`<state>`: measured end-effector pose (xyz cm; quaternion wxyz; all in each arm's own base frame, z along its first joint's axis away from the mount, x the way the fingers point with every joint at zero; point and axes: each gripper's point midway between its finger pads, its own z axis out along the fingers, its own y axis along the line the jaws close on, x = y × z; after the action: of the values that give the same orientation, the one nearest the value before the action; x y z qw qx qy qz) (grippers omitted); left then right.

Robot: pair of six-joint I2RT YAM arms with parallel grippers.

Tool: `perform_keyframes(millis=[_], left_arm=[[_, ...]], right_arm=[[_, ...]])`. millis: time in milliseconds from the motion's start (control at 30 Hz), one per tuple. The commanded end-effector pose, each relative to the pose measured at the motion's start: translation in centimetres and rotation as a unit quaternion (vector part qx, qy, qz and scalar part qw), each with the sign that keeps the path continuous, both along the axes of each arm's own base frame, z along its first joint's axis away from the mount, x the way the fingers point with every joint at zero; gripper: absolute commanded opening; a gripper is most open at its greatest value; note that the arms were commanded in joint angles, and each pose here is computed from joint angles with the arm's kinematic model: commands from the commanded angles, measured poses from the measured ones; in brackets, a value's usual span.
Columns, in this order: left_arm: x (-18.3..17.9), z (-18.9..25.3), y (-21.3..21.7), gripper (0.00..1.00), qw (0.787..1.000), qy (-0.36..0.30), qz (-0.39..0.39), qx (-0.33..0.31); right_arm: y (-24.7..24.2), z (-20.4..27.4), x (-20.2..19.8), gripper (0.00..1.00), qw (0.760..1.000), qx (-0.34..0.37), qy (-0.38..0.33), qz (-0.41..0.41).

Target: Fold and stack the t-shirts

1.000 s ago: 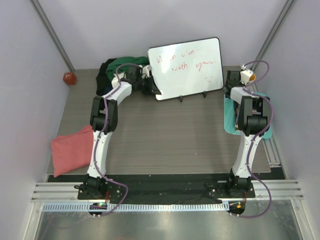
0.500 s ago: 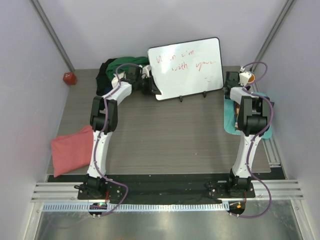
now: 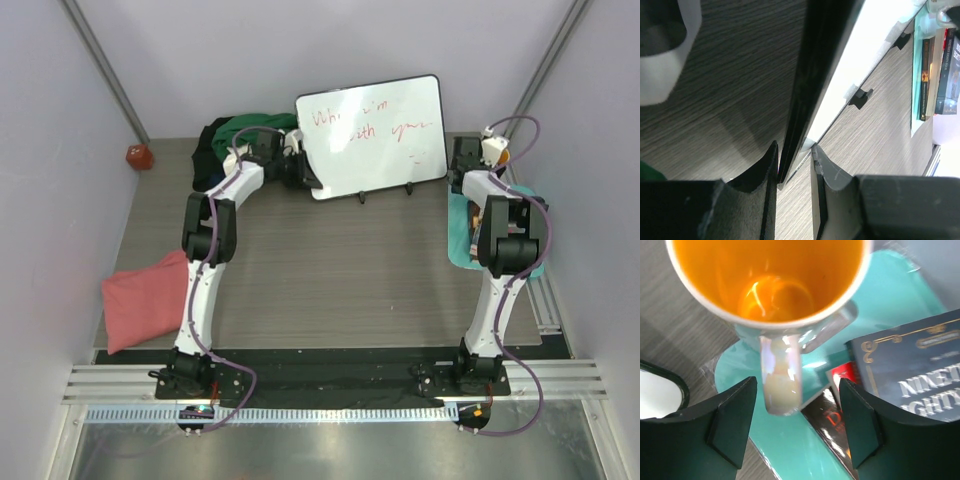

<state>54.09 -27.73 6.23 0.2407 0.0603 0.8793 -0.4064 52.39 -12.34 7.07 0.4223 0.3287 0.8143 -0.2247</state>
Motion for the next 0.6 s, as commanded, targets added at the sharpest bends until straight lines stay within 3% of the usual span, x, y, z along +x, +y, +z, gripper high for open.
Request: perform_keyframes(millis=[0,400,567], left_arm=[[1.2,-3.0,2.3,0.00,0.996,0.047,0.065,0.050],[2.6,-2.3,-0.2,0.00,0.997,0.031,0.053,0.051],[2.1,-1.5,-2.3,0.00,0.998,0.019,0.035,0.046]], right_arm=[[-1.0,7.8,-0.6,0.72,0.997,-0.026,-0.071,-0.032],[0.3,16.7,-2.7,0.73,0.986,-0.021,-0.166,-0.015],[1.4,17.6,-2.9,0.73,0.983,-0.011,-0.183,0.017]])
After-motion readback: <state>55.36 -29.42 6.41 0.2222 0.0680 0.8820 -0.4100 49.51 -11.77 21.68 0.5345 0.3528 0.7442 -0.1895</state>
